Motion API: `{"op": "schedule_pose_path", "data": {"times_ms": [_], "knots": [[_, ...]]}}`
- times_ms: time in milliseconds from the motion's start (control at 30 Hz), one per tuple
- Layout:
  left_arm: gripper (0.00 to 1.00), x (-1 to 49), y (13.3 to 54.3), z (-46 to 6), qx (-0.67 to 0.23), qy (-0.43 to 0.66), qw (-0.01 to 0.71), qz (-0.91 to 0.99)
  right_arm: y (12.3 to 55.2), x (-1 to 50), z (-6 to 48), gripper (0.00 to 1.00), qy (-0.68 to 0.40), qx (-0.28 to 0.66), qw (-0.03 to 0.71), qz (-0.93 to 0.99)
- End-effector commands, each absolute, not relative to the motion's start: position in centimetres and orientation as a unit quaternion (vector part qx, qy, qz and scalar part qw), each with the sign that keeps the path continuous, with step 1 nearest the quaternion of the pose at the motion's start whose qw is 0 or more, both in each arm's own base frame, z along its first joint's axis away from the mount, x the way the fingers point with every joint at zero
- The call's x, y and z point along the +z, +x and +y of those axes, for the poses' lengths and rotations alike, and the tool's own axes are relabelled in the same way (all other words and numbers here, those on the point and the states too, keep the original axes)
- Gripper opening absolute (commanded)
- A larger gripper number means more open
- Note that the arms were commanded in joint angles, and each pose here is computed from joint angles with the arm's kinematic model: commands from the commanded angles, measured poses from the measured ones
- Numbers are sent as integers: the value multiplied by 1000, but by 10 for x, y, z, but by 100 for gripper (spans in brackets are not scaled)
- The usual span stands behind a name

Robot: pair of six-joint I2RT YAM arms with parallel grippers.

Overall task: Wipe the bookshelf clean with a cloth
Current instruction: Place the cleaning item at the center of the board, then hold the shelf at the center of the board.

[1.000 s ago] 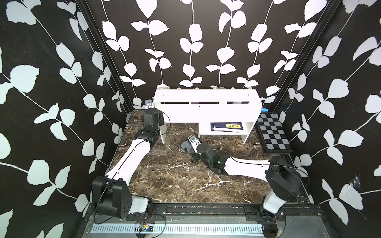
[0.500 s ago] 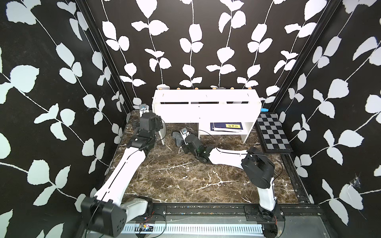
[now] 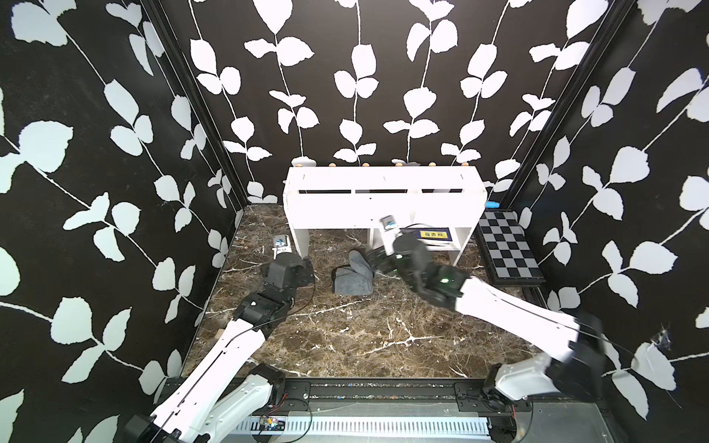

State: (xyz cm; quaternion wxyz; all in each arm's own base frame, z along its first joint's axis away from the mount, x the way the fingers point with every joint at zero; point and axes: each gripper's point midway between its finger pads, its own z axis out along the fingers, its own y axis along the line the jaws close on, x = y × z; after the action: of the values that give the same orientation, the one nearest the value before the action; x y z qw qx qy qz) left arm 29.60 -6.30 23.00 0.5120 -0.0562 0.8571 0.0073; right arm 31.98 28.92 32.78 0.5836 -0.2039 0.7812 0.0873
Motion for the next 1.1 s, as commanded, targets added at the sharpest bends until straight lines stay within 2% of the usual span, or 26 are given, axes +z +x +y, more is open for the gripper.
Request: {"op": "schedule_pose_path", "data": {"times_ms": [0, 133, 233, 300, 400, 533, 733, 800, 900, 967, 1000, 1067], "knots": [[84, 211, 297, -72, -25, -77, 504, 860, 316, 323, 240, 100, -200, 23, 559, 804], [76, 185, 295, -103, -67, -56, 495, 865, 328, 350, 173, 100, -129, -44, 573, 808], [73, 166, 288, -132, -87, -25, 483, 871, 343, 376, 121, 100, -43, -16, 577, 815], [71, 158, 285, -140, -87, -21, 478, 874, 352, 388, 104, 100, -18, 9, 577, 816], [70, 150, 280, -149, -96, -18, 473, 876, 369, 389, 92, 99, -5, -3, 564, 825], [70, 146, 279, -150, -104, -19, 471, 876, 397, 370, 76, 91, 32, -3, 549, 835], [72, 136, 280, -175, -153, 6, 457, 876, 431, 350, 53, 66, 74, -3, 552, 831], [78, 133, 283, -181, -160, 4, 449, 879, 440, 342, 48, 65, 82, -11, 549, 832], [81, 129, 287, -192, -186, -3, 446, 876, 447, 335, 42, 63, 86, -24, 552, 829], [83, 125, 290, -199, -199, -10, 444, 874, 452, 331, 38, 56, 87, -30, 551, 829], [83, 122, 291, -199, -200, -17, 442, 874, 453, 328, 36, 49, 88, -30, 547, 832], [85, 114, 291, -200, -203, -32, 435, 877, 455, 321, 34, 22, 87, -23, 540, 837]]}}
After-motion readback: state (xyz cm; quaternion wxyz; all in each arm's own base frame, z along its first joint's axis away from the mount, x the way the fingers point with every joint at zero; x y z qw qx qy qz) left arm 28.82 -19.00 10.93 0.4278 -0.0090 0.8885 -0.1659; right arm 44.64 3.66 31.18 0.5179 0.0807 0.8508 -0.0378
